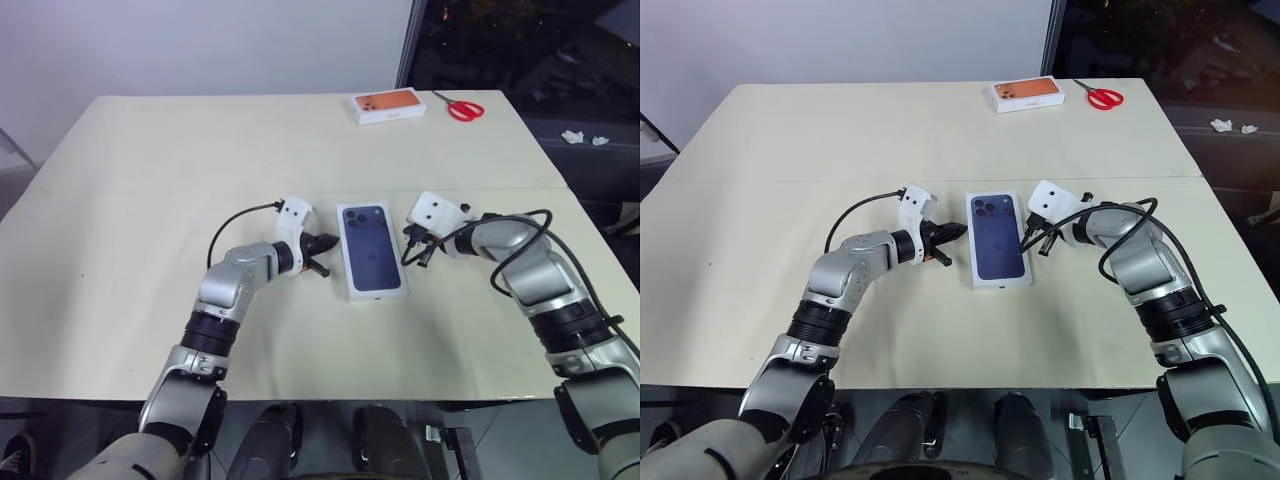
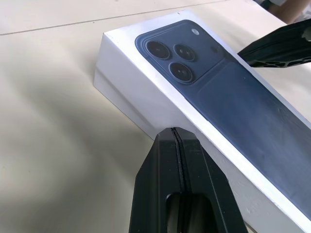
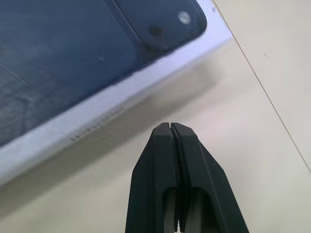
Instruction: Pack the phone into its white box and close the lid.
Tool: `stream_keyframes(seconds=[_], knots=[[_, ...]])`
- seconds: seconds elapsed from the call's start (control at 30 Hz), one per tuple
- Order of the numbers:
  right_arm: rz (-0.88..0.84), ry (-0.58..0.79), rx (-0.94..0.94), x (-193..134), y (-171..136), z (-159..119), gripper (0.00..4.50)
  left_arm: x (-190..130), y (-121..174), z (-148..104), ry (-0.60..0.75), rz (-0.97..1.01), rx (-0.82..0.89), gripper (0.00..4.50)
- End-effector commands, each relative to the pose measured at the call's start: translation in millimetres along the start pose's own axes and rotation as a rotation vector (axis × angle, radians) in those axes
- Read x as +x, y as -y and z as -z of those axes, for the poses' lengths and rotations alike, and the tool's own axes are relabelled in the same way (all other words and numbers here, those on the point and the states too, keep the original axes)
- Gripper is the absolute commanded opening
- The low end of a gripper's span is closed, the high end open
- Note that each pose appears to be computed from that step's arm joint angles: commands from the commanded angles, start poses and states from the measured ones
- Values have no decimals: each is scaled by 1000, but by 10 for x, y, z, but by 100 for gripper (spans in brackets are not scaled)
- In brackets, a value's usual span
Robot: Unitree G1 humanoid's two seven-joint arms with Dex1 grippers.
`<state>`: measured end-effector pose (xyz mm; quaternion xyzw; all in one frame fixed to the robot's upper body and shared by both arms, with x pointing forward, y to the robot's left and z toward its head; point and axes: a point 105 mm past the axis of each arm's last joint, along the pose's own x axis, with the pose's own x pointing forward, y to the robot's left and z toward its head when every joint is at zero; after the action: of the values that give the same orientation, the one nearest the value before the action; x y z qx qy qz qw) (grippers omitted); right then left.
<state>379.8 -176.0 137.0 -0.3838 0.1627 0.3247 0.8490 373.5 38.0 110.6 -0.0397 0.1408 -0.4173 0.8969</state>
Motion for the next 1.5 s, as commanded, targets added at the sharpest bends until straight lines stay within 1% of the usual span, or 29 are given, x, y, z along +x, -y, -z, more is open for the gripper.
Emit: stream_keyframes(seconds=[0.03,0.17,0.23,0.53,0.57,0.83,1.03,1.3,1.37,1.5], knots=[[51,63,-27,-3,103,-219,5,-8,13,-159,51,0,38,0],[53,73,-30,-3,114,-253,5,-49,-31,-196,74,-28,42,0],[47,62,-24,-32,135,-216,5,-67,-35,-215,81,-32,36,0],[-22,42,-49,-26,-9,-189,5,2,71,-145,65,-8,28,0],[-33,48,-26,-29,-26,-193,5,2,70,-136,61,-9,29,0],[-69,91,29,-50,-70,-324,5,26,53,-113,53,-17,28,0],[-61,99,8,-63,-35,-411,5,75,38,-165,70,-25,29,0],[-56,109,5,6,-28,-475,5,105,6,-216,85,-33,32,0],[-51,103,0,15,-22,-468,5,105,-13,-199,73,-40,40,0],[-49,56,-19,67,-56,-342,5,118,-18,-130,50,-42,37,0]])
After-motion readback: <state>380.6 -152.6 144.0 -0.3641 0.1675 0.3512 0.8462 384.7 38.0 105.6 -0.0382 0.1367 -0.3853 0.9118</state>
